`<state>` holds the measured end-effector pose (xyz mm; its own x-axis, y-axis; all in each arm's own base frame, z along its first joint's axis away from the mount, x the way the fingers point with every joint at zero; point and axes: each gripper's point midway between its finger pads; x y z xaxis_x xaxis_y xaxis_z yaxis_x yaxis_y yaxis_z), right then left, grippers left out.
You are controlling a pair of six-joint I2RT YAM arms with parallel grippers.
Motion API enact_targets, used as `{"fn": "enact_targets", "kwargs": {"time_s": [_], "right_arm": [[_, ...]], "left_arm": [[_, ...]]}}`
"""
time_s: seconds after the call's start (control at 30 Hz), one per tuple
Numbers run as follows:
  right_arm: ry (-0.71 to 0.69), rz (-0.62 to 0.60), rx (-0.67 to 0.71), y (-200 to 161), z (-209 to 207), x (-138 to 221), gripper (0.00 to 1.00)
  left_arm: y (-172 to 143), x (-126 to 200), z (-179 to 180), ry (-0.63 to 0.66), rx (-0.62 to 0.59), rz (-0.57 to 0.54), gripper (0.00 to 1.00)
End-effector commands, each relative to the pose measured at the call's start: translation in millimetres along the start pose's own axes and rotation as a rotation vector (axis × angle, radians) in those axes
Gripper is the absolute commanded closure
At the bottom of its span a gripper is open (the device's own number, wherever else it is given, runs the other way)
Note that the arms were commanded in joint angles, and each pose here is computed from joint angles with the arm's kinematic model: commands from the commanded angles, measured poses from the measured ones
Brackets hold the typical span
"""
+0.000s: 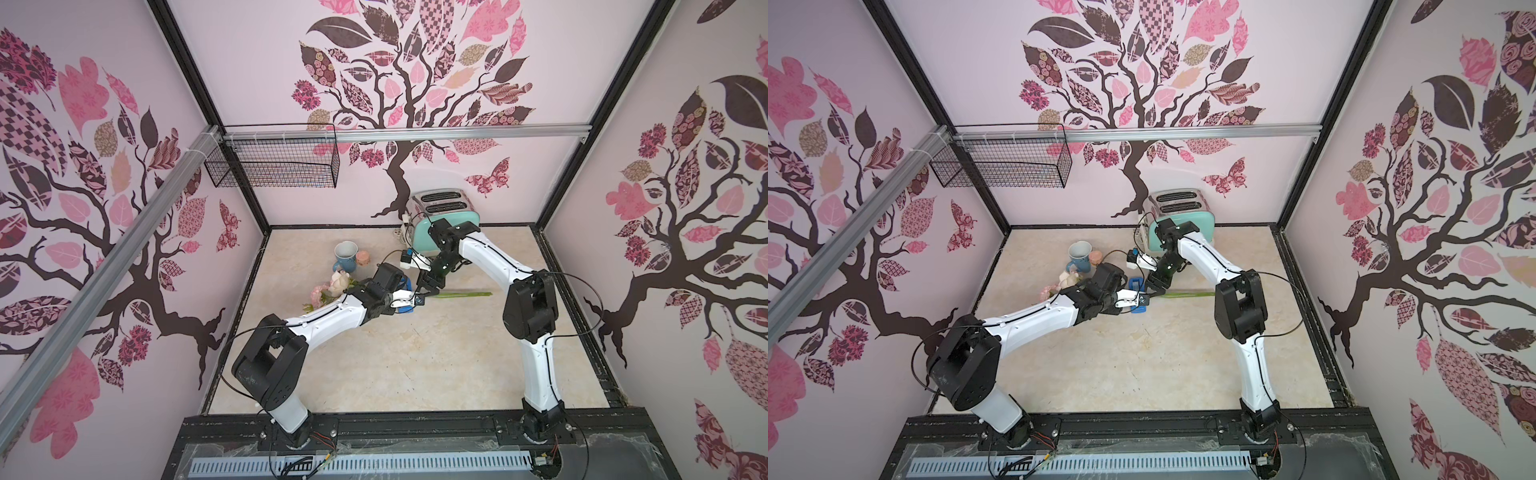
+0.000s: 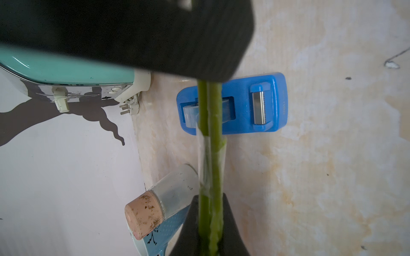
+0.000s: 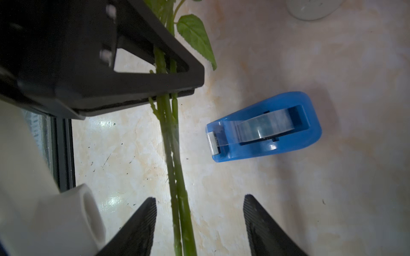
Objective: Wrap bouquets with tape
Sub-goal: Wrap the tape around the bouquet.
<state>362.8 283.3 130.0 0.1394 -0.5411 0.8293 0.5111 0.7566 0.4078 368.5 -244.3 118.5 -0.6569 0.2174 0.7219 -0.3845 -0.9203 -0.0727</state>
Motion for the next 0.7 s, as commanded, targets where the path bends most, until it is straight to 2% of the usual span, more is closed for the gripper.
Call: {"fn": "enact_targets", "kwargs": {"time_s": [0.0, 0.2, 0.43, 0.67], "right_arm": [[0.045, 0.042, -0.006, -8.9, 5.2, -13.7, 0.35], [0.061, 0.066, -0.015, -15.3, 3.4, -25.3, 0.44], [0.077, 0.063, -0.002, -15.5, 6.2, -29.1, 0.62], [0.075, 0.070, 0.025, -17.9, 7.3, -30.5, 0.95]], "left_arm": [[1.8, 8.5, 7.2, 0.046, 0.004, -0.006, 1.00], [1.8, 10.2, 10.5, 0.059, 0.010, -0.004, 1.00], [1.3, 11.1, 14.2, 0.075, 0.014, 0.008, 1.00], [1.8, 13.0, 14.5, 0.078, 0.021, 0.006, 1.00]]}}
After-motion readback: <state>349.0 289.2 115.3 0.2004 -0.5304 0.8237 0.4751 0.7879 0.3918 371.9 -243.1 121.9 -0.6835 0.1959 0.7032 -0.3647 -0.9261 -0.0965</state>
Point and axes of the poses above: each gripper's point midway between its finger pads, its own x axis back along the fingers, its own z axis along the line the jaws close on, y = z × x, and after that the axes turned 15 degrees about -x, right-handed
